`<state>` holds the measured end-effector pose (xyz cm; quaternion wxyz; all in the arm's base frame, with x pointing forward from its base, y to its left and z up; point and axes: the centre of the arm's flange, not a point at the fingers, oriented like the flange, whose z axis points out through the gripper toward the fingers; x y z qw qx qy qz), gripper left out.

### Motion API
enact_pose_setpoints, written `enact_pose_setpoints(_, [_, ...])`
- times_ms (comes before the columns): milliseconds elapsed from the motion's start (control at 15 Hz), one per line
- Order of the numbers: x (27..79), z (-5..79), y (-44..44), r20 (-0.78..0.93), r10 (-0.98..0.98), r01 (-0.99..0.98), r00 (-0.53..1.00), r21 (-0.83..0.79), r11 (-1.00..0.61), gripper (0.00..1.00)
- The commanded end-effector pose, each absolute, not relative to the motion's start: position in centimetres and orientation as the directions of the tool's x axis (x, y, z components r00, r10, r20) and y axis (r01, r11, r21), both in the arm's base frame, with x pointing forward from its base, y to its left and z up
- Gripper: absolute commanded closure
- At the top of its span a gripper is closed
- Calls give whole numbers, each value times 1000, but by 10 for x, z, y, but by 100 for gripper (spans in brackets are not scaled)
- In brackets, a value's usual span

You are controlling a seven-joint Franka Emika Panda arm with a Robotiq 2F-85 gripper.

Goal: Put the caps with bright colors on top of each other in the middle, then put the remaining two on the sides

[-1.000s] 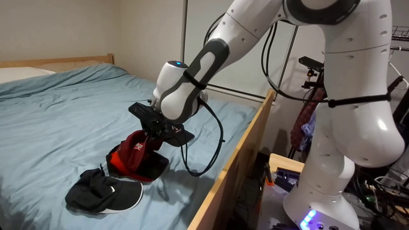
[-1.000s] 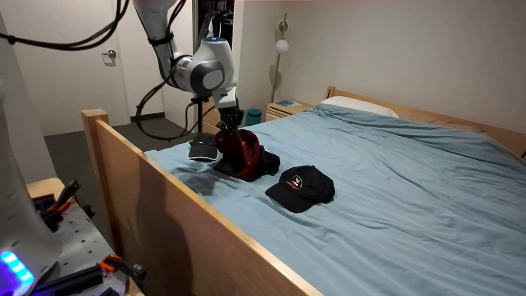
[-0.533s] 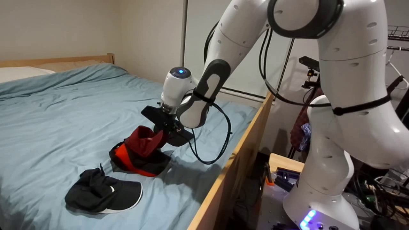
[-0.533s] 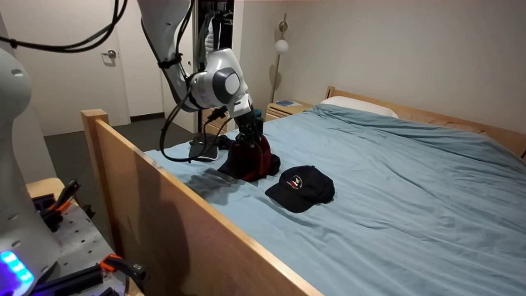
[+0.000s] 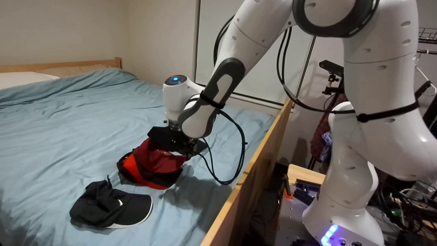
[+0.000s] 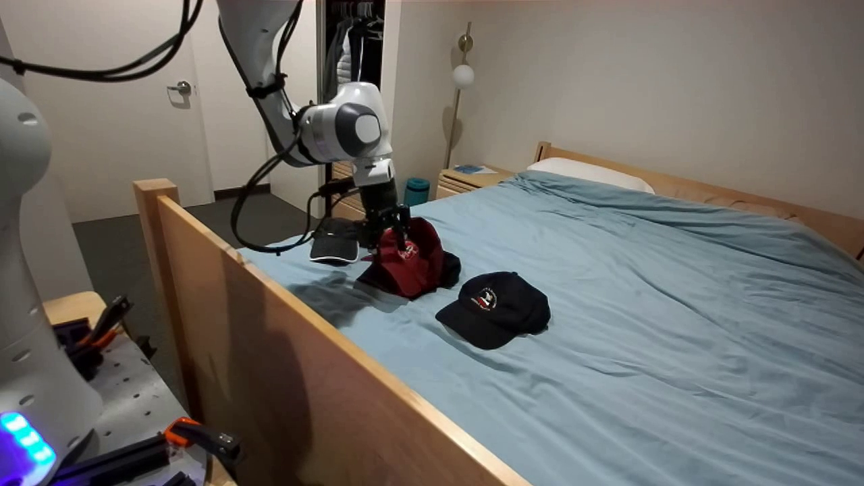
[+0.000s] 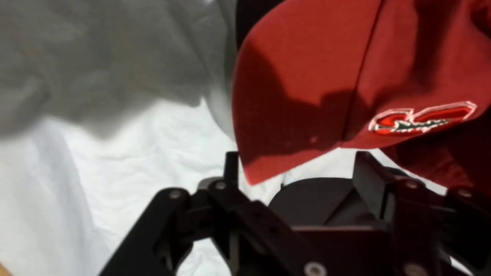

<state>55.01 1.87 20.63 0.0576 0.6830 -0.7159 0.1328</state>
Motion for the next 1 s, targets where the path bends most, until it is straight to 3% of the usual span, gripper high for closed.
enact_pose_setpoints(0, [555,260,6,205,-974,-992,-94,-99,75,0])
enact_pose_setpoints(200, [576,314,6,74,-989,-971,-126,-212,108,0])
enact_pose_setpoints(267, [569,280,8,151,-981,-979,-125,-179,98,0])
enact_pose_setpoints(733, [570,278,8,150,-982,-982,-113,-169,87,0])
enact_pose_setpoints(933, [563,288,20,191,-956,-965,-223,-183,189,0])
